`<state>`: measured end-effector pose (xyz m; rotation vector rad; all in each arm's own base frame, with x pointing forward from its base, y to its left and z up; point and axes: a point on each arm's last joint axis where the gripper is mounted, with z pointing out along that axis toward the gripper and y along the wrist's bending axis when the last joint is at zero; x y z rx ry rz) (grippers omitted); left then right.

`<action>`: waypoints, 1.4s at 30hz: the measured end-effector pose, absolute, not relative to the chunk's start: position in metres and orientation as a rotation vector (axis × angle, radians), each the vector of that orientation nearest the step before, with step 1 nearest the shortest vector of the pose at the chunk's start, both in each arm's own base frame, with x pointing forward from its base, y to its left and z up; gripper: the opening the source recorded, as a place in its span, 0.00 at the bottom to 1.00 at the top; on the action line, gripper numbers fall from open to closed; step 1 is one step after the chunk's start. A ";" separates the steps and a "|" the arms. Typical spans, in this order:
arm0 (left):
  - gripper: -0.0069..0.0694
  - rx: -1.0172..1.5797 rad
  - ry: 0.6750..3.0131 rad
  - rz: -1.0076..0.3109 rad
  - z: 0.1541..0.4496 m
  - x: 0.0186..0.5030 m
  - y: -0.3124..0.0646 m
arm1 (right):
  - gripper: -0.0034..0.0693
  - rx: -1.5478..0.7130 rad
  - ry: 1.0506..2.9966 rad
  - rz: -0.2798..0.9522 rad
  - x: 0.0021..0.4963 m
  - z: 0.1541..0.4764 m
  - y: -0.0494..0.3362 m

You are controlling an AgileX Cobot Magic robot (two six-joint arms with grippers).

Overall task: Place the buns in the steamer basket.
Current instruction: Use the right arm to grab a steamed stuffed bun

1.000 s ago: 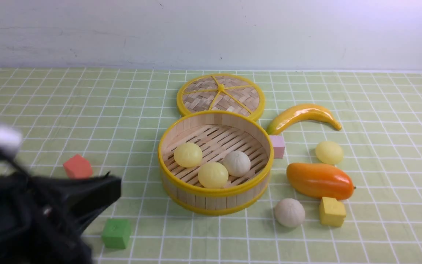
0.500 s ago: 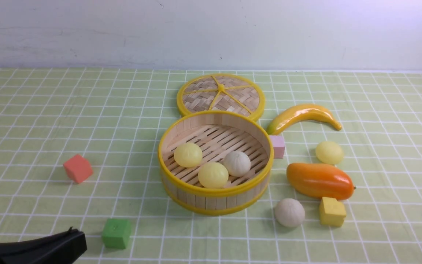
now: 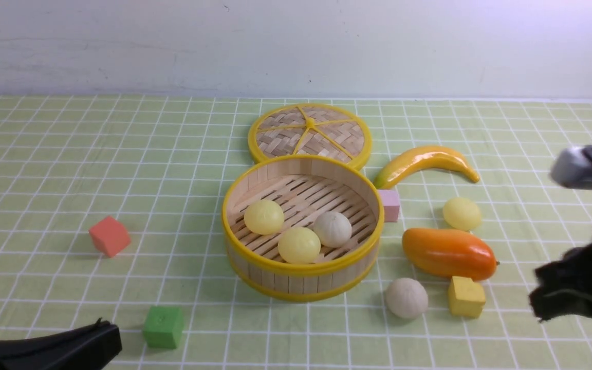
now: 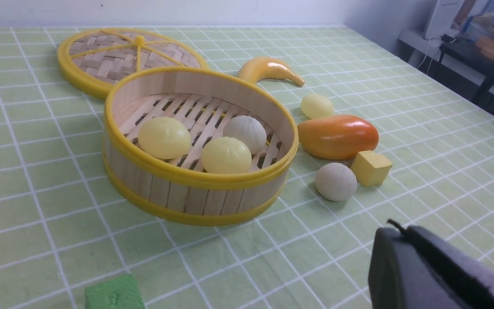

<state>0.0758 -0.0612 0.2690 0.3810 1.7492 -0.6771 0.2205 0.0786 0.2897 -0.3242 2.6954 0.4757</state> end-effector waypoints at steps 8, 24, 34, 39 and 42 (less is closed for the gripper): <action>0.07 0.381 1.750 -0.677 0.269 0.076 -0.061 | 0.16 -0.585 2.791 0.298 0.278 0.248 0.141; 0.07 0.381 1.750 -0.677 0.269 0.076 -0.061 | 0.49 -0.516 2.785 0.263 0.333 0.204 0.166; 0.08 0.381 1.750 -0.677 0.269 0.076 -0.061 | 0.35 -0.519 2.790 0.234 0.339 0.187 0.167; 0.09 0.381 1.750 -0.677 0.269 0.076 -0.061 | 0.14 -0.528 2.820 0.227 0.337 0.186 0.166; 0.09 0.381 1.750 -0.677 0.269 0.076 -0.061 | 0.06 -0.533 2.833 0.223 0.336 0.187 0.166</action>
